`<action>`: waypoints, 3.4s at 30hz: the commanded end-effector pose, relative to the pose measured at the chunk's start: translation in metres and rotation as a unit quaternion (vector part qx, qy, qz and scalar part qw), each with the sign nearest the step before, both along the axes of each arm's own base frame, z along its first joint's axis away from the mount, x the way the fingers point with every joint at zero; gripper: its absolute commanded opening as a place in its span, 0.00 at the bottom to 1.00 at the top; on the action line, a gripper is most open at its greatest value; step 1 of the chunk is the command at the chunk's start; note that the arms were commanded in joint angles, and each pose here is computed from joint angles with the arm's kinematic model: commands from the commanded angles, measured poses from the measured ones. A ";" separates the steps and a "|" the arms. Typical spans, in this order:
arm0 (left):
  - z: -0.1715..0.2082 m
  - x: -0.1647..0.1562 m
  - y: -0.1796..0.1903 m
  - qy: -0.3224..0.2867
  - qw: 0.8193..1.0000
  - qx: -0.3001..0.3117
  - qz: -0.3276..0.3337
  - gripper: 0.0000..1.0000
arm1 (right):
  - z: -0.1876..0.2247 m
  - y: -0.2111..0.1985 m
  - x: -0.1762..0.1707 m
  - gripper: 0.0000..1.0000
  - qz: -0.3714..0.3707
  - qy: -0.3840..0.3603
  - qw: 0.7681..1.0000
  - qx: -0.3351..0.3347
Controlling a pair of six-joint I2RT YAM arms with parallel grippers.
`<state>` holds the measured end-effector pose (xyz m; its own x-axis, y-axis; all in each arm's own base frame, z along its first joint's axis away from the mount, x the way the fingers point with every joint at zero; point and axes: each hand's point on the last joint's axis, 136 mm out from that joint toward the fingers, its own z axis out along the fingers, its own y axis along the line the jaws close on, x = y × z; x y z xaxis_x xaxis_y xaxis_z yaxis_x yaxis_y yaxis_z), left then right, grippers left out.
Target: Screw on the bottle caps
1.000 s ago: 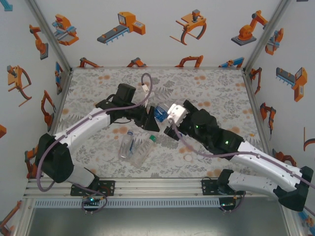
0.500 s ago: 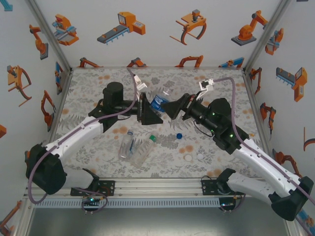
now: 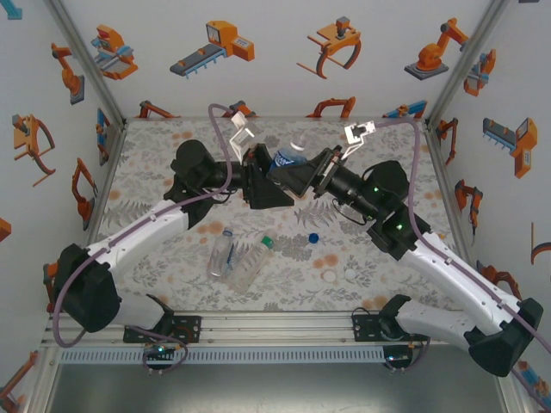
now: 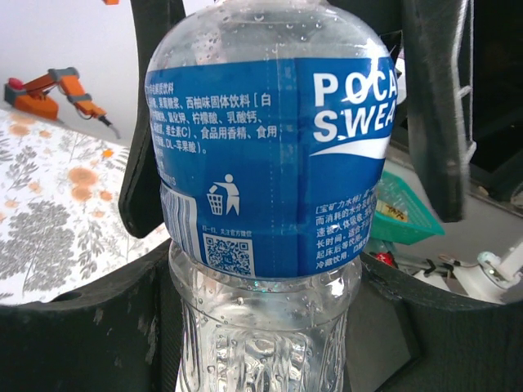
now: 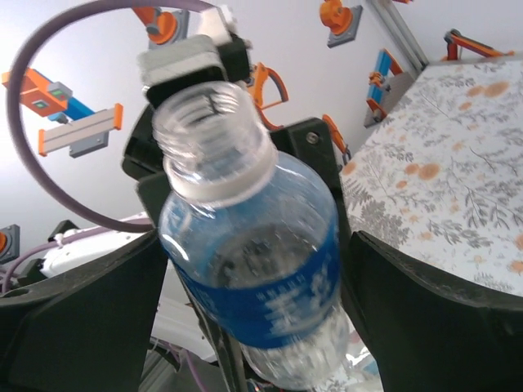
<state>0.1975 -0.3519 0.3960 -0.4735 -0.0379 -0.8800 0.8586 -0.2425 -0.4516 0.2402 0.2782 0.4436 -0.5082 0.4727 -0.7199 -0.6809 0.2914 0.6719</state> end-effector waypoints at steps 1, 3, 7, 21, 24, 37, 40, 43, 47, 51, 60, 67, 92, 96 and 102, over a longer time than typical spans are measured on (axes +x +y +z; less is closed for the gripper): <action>0.026 -0.010 0.001 -0.021 0.999 -0.038 -0.029 0.29 | 0.031 -0.003 -0.008 0.74 0.010 -0.043 0.999 0.020; 0.027 -0.010 0.000 -0.016 0.998 -0.042 -0.034 0.29 | 0.030 -0.004 -0.007 0.71 0.004 -0.043 0.999 0.015; 0.022 -0.009 -0.004 -0.009 0.998 -0.037 -0.041 0.42 | 0.025 -0.007 -0.005 0.56 -0.009 -0.039 0.999 0.004; -0.014 0.014 -0.012 -0.050 0.989 0.088 0.111 0.80 | 0.005 -0.018 0.013 0.36 -0.068 0.006 0.997 -0.027; -0.007 0.012 -0.014 -0.050 0.990 0.075 0.111 0.77 | 0.003 -0.017 0.015 0.36 -0.067 0.009 0.997 -0.028; 0.001 0.013 -0.023 -0.031 0.994 0.033 0.096 0.67 | 0.003 -0.014 0.014 0.35 -0.056 0.012 0.998 -0.018; 0.000 0.013 -0.024 -0.029 0.995 0.032 0.093 0.62 | 0.001 -0.014 0.014 0.35 -0.057 0.015 0.998 -0.015; -0.003 0.012 -0.025 -0.027 0.995 0.036 0.087 0.54 | 0.000 -0.015 0.014 0.35 -0.059 0.015 0.998 -0.014; -0.006 0.011 -0.024 -0.026 0.995 0.039 0.085 0.46 | -0.001 -0.015 0.014 0.35 -0.058 0.016 0.998 -0.015; -0.007 0.009 -0.021 -0.035 0.994 0.046 0.091 0.40 | 0.001 -0.019 0.012 0.54 -0.068 0.008 0.997 -0.032; -0.024 0.029 0.014 -0.049 0.981 0.085 0.168 0.31 | -0.007 -0.048 0.007 0.80 -0.124 -0.016 0.983 -0.135; -0.035 0.029 0.040 -0.048 0.977 0.095 0.185 0.21 | -0.021 -0.035 -0.001 0.79 -0.069 -0.021 0.988 -0.134; -0.105 0.034 0.055 -0.033 0.951 0.222 0.212 0.00 | -0.313 -0.106 0.001 0.59 -0.133 0.301 0.809 -0.487; -0.105 0.033 0.056 -0.031 0.952 0.219 0.213 0.00 | -0.337 -0.114 -0.020 0.58 -0.115 0.349 0.787 -0.496; -0.107 0.036 0.054 -0.024 0.953 0.214 0.215 0.00 | -0.356 -0.132 -0.042 0.58 -0.125 0.387 0.764 -0.502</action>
